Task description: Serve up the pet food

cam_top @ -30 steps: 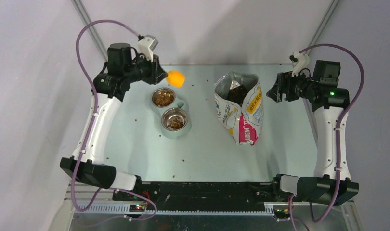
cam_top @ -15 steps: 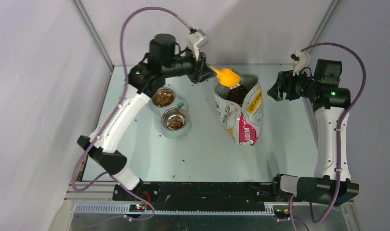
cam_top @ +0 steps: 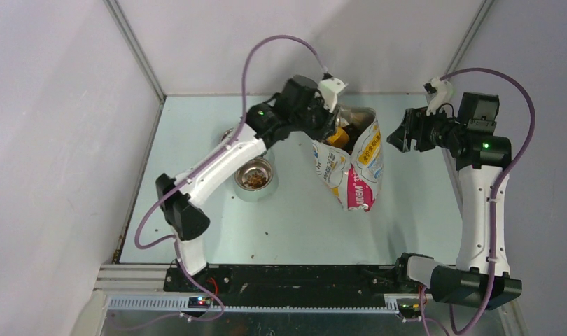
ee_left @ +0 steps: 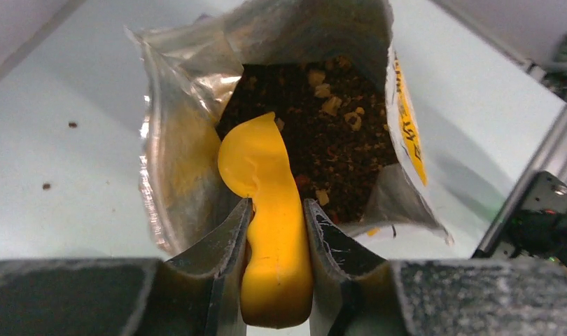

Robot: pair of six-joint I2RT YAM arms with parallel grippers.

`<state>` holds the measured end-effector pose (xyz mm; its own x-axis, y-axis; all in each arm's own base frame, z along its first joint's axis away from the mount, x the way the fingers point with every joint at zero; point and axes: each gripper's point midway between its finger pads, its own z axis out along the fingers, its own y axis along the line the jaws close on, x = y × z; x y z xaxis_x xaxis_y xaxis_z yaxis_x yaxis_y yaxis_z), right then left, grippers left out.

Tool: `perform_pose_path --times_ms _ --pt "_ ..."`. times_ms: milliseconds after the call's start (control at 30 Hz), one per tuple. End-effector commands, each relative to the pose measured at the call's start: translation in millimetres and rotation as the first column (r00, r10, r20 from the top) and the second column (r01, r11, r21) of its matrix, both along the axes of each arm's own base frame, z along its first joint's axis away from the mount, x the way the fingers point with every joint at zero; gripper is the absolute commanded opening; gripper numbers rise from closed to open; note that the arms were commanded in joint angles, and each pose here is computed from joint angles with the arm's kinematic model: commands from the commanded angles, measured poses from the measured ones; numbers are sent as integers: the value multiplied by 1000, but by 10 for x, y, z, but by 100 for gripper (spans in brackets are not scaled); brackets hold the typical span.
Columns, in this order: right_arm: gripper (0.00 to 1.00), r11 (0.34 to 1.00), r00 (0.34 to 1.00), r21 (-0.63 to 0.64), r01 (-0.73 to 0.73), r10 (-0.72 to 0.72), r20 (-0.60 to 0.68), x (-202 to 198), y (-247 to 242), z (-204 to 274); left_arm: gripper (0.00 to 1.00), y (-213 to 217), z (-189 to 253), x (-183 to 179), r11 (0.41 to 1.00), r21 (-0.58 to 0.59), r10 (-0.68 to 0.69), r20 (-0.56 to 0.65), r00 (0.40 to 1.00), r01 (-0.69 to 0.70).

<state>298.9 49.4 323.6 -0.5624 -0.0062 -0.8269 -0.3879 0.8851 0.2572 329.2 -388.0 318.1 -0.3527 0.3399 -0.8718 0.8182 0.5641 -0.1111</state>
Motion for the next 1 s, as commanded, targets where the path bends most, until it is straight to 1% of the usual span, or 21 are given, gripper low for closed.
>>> perform_pose_path --times_ms 0,67,233,367,667,767,800,833,867,933,967 --pt "72 999 1000 42 -11 10 6 -105 74 42 0 -75 43 220 961 6 275 95 957 -276" --pt "72 998 1000 54 -12 12 -2 -136 94 28 0 -110 -84 230 945 21 324 86 942 -327" --pt "72 996 1000 85 -12 12 -3 -215 140 45 0 -232 -400 172 938 67 338 35 940 -340" --pt "72 996 1000 92 -13 13 8 -293 163 84 0 -228 -687 191 923 121 367 6 930 -365" --pt "72 994 1000 104 -18 16 15 -468 208 117 0 -335 -1343 165 914 235 351 -47 935 -331" --pt "72 993 1000 116 -18 17 10 -485 223 92 0 -413 -1568 29 928 262 303 -110 946 -267" --pt "72 992 1000 128 -19 19 3 -489 237 88 0 -506 -1615 -99 948 245 248 -176 953 -202" --pt "72 991 1000 134 -19 19 -3 -488 240 71 0 -547 -1688 -161 955 244 222 -213 951 -169" --pt "72 990 1000 140 -22 23 -5 -485 246 66 0 -643 -1717 -320 973 213 152 -290 945 -91" --pt "72 987 1000 161 -12 16 -21 -480 252 59 0 -744 -1716 -478 986 167 72 -360 930 -12" --pt "72 986 1000 164 -9 13 -24 -478 250 62 0 -776 -1681 -486 989 146 52 -367 929 3"
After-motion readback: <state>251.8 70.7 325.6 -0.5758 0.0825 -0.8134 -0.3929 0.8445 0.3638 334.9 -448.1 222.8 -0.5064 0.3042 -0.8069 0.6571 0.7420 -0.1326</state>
